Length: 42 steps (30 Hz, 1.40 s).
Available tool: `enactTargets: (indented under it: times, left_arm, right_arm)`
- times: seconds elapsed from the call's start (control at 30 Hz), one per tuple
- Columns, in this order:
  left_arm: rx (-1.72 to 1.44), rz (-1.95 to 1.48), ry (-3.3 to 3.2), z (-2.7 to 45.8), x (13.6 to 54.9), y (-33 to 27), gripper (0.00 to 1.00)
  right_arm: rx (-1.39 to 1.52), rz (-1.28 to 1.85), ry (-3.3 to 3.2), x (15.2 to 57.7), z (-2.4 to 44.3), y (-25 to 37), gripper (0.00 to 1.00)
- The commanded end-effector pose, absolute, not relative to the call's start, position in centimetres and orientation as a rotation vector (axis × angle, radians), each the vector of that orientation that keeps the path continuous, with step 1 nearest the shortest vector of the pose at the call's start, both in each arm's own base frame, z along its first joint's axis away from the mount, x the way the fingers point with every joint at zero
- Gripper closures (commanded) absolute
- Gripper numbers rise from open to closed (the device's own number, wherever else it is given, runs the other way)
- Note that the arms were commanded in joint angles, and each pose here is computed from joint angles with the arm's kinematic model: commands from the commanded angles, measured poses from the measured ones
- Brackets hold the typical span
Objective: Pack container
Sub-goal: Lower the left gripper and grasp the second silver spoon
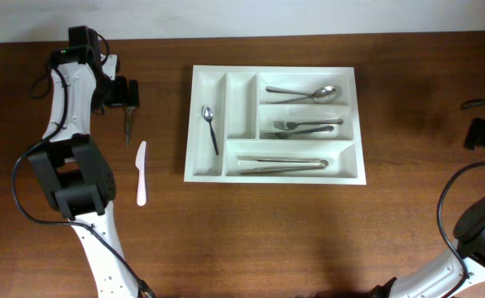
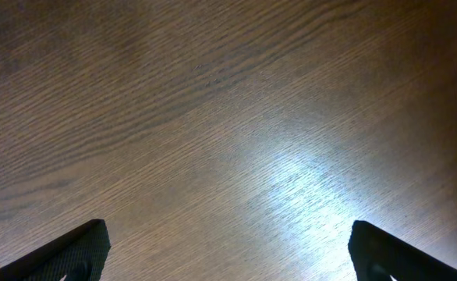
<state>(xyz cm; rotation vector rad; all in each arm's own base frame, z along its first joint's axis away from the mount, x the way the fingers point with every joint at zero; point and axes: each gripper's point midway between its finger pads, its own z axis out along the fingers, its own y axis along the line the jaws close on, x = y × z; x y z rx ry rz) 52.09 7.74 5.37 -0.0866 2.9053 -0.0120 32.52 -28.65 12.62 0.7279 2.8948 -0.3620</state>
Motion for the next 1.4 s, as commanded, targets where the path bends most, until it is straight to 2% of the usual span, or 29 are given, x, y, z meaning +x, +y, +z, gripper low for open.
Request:
enactTargets:
  times: [0.0,0.43,1.37]
  left_arm:
    - [0.092,-0.059,2.954,3.0,51.3,6.0,0.01]
    - [0.117,0.005,3.010,0.4,49.9,6.1,0.01]
    - [0.114,0.010,2.987,-0.1,50.7,6.3,0.01]
  right_arm:
    - [0.737,-0.358,2.895,32.5,12.5,-28.5,0.01]
    - [0.737,-0.357,2.894,32.5,12.5,-28.5,0.01]
    - [0.737,-0.358,2.895,32.5,12.5,-28.5,0.01]
